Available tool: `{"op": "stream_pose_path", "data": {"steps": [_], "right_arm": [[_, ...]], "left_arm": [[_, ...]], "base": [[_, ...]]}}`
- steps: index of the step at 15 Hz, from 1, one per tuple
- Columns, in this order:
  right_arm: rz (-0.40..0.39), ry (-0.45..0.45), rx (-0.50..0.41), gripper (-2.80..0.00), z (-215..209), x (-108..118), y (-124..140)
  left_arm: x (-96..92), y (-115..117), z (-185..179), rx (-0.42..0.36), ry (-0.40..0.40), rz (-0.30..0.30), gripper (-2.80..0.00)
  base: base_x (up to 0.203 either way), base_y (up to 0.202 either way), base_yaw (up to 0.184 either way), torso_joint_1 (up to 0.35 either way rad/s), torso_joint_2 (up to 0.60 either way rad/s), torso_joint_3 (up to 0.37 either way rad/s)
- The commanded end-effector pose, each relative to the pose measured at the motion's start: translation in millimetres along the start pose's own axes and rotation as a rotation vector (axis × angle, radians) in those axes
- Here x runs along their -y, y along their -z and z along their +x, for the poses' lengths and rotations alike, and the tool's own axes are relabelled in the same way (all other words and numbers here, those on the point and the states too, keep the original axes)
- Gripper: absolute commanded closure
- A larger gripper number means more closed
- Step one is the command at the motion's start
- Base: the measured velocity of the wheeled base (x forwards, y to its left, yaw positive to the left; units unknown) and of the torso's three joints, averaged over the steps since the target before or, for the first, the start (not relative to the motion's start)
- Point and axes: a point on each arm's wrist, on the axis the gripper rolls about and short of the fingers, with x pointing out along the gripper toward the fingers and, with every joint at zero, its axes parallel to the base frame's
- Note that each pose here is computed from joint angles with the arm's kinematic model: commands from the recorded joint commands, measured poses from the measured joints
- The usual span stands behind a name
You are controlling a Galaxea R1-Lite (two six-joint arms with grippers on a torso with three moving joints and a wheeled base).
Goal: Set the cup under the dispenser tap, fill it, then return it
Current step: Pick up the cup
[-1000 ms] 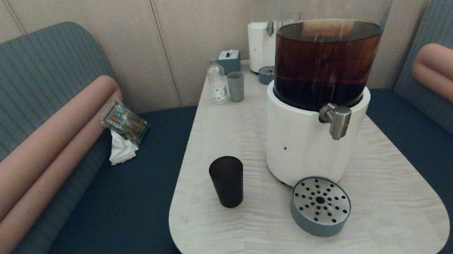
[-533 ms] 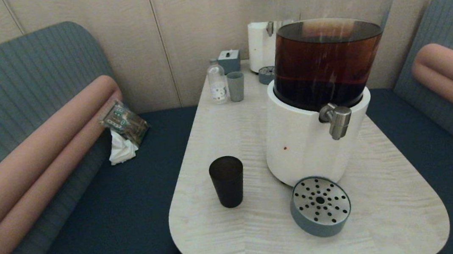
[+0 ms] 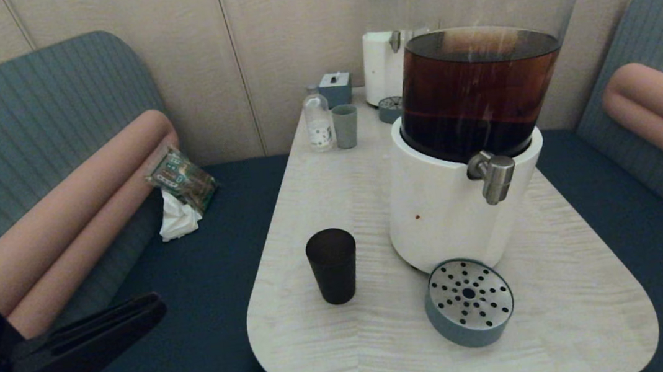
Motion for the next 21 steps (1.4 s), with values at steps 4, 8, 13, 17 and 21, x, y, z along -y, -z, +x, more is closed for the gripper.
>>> {"op": "stream_pose_path", "data": {"steps": [4, 8, 13, 17, 21], "right_arm": [[0.0, 0.0, -0.001, 0.0, 0.1, 0.0, 0.0], [0.0, 0.001, -0.001, 0.0, 0.1, 0.0, 0.0], [0.0, -0.001, -0.001, 0.0, 0.1, 0.0, 0.0], [0.0, -0.001, 0.0, 0.0, 0.0, 0.0, 0.0], [0.0, 0.001, -0.001, 0.0, 0.1, 0.0, 0.0]], "left_arm": [[-25.2, 33.0, 25.8, -0.094, -0.047, -0.047, -2.8], [-29.4, 45.2, 26.3, -0.091, -0.055, -0.044, -2.8], [-31.4, 47.4, 26.6, -0.063, -0.051, 0.048, -2.8], [-47.5, 27.0, 56.8, -0.03, -0.038, 0.069, -2.8], [-88.3, 30.9, 68.9, -0.083, 0.022, 0.036, -2.8]], "base": [[0.0, 0.0, 0.0, 0.0, 0.0, 0.0], [0.0, 0.0, 0.0, 0.0, 0.0, 0.0], [0.0, 0.0, 0.0, 0.0, 0.0, 0.0], [0.0, 0.0, 0.0, 0.0, 0.0, 0.0], [0.0, 0.0, 0.0, 0.0, 0.0, 0.0]]}}
